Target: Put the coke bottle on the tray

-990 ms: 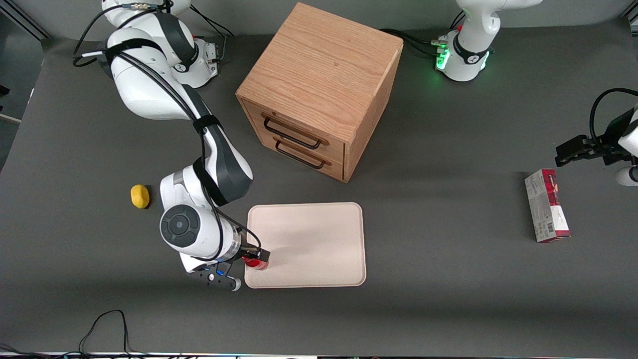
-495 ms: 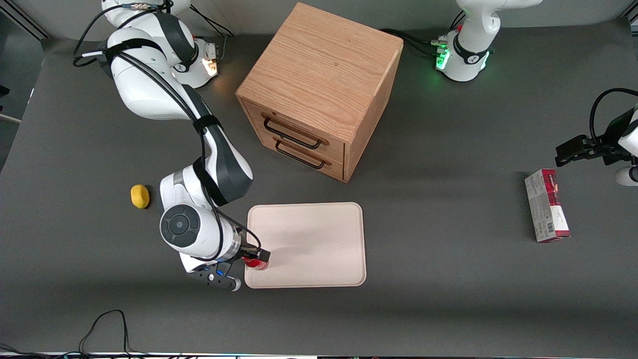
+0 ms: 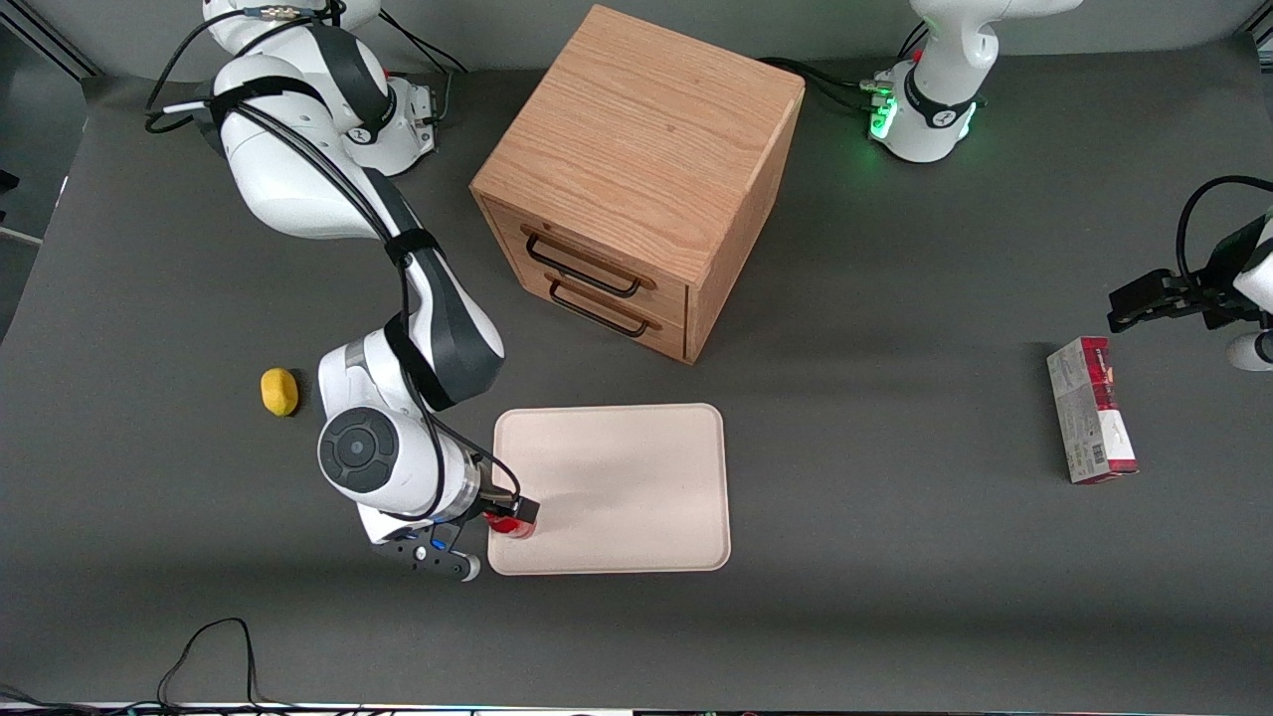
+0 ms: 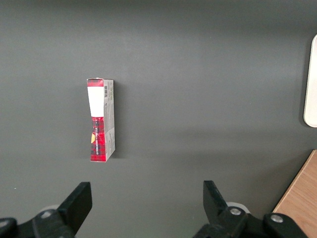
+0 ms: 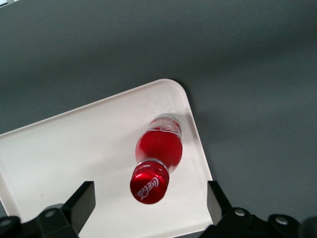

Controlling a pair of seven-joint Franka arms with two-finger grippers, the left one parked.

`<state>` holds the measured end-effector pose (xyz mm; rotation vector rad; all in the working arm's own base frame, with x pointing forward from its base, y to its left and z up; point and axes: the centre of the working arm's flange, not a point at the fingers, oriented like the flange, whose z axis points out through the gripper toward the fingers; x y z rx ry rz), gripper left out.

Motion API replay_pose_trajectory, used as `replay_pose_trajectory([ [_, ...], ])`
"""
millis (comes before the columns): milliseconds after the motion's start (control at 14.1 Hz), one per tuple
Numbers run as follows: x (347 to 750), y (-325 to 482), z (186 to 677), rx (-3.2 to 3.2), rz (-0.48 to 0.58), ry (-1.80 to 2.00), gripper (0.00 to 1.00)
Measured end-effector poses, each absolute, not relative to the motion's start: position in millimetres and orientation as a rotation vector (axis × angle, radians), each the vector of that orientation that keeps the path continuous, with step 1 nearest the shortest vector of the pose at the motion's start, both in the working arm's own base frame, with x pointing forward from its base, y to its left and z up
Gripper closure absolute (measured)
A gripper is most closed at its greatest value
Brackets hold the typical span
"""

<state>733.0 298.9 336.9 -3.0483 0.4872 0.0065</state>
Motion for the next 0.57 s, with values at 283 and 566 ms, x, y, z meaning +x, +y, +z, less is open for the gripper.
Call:
replay_pose_trajectory([
  [283, 729.8, 293.3, 348.5, -3.067, 0.047, 0.488, 0.0],
  [566, 718.3, 260.1, 379.4, -3.128, 0.183, 0.342, 0.0],
])
